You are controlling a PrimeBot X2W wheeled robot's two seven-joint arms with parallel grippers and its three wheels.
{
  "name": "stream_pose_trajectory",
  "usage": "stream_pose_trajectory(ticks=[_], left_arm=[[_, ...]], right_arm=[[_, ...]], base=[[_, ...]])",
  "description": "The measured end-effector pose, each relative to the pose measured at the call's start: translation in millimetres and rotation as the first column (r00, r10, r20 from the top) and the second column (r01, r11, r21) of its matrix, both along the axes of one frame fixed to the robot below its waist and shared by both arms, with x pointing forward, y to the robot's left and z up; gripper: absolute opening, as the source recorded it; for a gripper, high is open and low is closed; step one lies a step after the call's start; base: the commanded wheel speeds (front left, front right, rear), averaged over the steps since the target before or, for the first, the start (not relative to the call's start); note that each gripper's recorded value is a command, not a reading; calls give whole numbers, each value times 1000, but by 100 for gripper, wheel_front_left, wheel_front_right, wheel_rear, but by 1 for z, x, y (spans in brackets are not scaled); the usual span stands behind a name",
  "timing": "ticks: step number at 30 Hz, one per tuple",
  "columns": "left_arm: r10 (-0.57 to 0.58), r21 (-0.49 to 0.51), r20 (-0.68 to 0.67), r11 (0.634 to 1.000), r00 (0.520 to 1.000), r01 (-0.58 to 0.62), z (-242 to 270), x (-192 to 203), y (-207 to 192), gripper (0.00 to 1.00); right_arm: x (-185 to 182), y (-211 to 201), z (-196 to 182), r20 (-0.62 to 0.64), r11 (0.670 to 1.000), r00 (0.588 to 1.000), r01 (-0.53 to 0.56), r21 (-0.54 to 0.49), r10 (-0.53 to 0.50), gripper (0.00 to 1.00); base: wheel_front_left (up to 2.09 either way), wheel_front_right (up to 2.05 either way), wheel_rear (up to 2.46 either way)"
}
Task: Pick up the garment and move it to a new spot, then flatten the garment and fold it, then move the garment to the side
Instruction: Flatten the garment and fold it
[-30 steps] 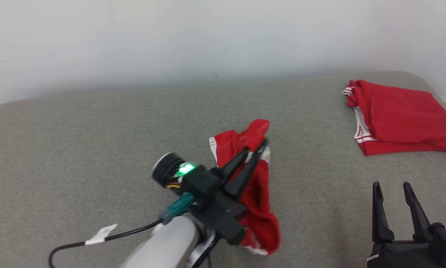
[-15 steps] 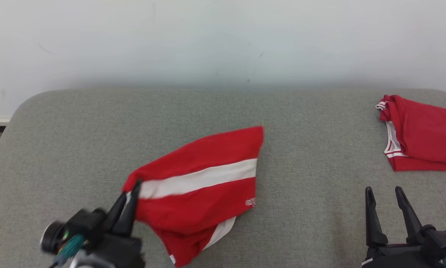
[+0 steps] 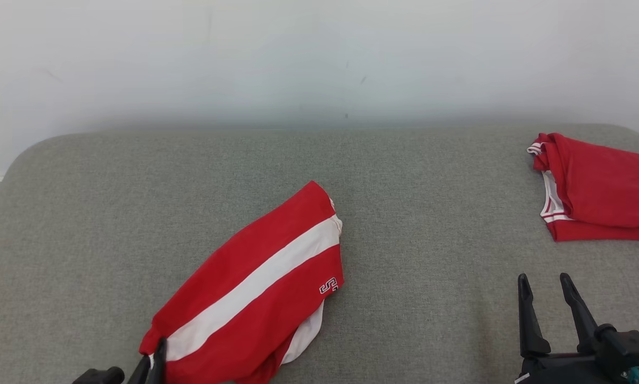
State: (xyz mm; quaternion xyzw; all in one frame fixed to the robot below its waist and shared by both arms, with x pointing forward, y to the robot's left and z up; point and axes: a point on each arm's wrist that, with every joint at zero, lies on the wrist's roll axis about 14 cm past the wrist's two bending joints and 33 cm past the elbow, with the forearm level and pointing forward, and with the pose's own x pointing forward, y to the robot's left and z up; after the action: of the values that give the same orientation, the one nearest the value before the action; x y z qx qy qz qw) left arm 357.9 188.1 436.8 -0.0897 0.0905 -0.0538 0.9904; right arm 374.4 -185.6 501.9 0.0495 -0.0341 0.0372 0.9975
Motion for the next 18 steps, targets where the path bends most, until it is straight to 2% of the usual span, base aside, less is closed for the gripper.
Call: stream_pose_trajectory(ticks=[1,2,3,14,18], left_arm=[[0,4,-1,1000,1000,0,-1,0,2,15],[8,4,-1,1000,1000,-8,-1,0,4,89],[19,2,1,1000,1000,-19,0,0,6,100],[157,-11,58,988,986,-156,14,-15,35,100],[204,1,155,978,967,-207,43,-17,50,100]], right_arm=[[0,0,0,0,1000,1000,1,-1,-1,100],[0,0,0,1,1000,1000,0,-1,0,100],[1,0,1,2,1000,1000,-1,-1,1,100],[2,10,6,18,1000,999,-27,7,27,100],[4,17,10,29,999,999,-44,9,44,100]], base=[[0,0,0],[0,0,0],[0,0,0],[0,0,0],[0,0,0]])
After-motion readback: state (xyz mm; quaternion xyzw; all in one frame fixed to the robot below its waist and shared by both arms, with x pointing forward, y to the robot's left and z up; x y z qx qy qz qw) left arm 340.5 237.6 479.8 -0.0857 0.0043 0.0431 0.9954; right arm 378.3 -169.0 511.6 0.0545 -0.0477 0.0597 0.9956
